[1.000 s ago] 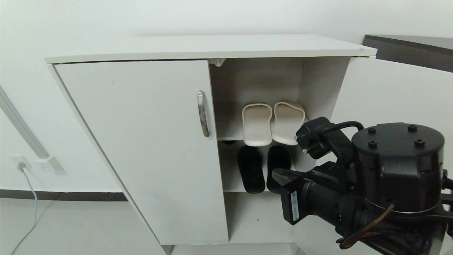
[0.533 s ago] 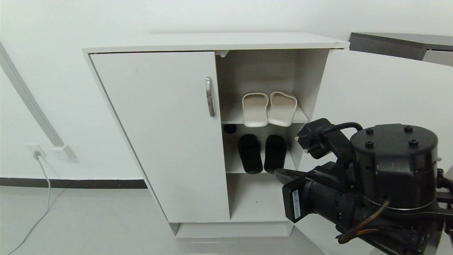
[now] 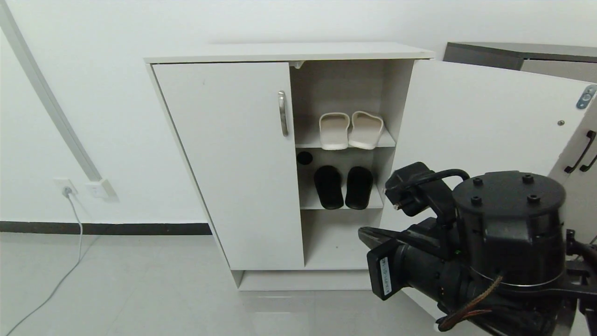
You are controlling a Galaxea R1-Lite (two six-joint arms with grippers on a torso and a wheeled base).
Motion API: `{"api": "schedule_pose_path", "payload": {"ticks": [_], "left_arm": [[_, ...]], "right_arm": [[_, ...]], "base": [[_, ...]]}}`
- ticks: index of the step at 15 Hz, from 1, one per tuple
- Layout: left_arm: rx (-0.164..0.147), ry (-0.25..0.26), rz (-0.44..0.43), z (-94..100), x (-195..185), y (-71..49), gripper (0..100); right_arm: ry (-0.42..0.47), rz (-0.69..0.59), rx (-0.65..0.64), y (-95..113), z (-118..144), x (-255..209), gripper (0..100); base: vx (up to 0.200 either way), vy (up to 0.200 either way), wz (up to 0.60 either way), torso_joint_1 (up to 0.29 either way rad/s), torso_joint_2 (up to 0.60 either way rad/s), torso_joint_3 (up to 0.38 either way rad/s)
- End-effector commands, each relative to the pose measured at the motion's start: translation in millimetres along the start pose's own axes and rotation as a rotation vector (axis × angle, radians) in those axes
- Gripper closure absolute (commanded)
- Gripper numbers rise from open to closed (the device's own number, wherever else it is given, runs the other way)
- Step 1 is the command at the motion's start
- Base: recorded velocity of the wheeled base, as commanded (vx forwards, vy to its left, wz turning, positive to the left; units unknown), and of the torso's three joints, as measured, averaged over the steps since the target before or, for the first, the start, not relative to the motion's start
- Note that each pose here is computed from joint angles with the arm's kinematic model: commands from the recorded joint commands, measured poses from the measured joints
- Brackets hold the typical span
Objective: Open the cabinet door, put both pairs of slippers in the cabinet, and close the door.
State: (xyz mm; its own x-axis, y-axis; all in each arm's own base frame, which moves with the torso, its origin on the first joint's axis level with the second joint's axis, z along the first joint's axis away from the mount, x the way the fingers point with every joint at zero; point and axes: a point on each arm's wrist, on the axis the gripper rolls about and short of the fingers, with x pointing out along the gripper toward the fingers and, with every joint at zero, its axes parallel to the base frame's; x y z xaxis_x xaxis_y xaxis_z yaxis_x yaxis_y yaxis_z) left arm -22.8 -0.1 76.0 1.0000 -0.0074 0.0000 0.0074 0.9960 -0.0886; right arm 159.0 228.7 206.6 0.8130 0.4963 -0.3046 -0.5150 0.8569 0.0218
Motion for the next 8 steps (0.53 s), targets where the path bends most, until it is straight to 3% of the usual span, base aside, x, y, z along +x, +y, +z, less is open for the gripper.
{"api": "schedule_pose_path", "payload": {"ticks": [1, 8], "left_arm": [[0.0, 0.001, 0.001, 0.0, 0.1, 0.0, 100], [0.0, 0.001, 0.001, 0.0, 0.1, 0.0, 100]], "right_arm": [[0.012, -0.005, -0.004, 0.4, -3.2, 4.1, 100], [0.008, -0.018, -0.001, -1.8, -3.5, 6.8, 100]], "base": [[0.0, 0.0, 0.0, 0.0, 0.0, 0.0], [0.0, 0.0, 0.0, 0.0, 0.0, 0.0]]}}
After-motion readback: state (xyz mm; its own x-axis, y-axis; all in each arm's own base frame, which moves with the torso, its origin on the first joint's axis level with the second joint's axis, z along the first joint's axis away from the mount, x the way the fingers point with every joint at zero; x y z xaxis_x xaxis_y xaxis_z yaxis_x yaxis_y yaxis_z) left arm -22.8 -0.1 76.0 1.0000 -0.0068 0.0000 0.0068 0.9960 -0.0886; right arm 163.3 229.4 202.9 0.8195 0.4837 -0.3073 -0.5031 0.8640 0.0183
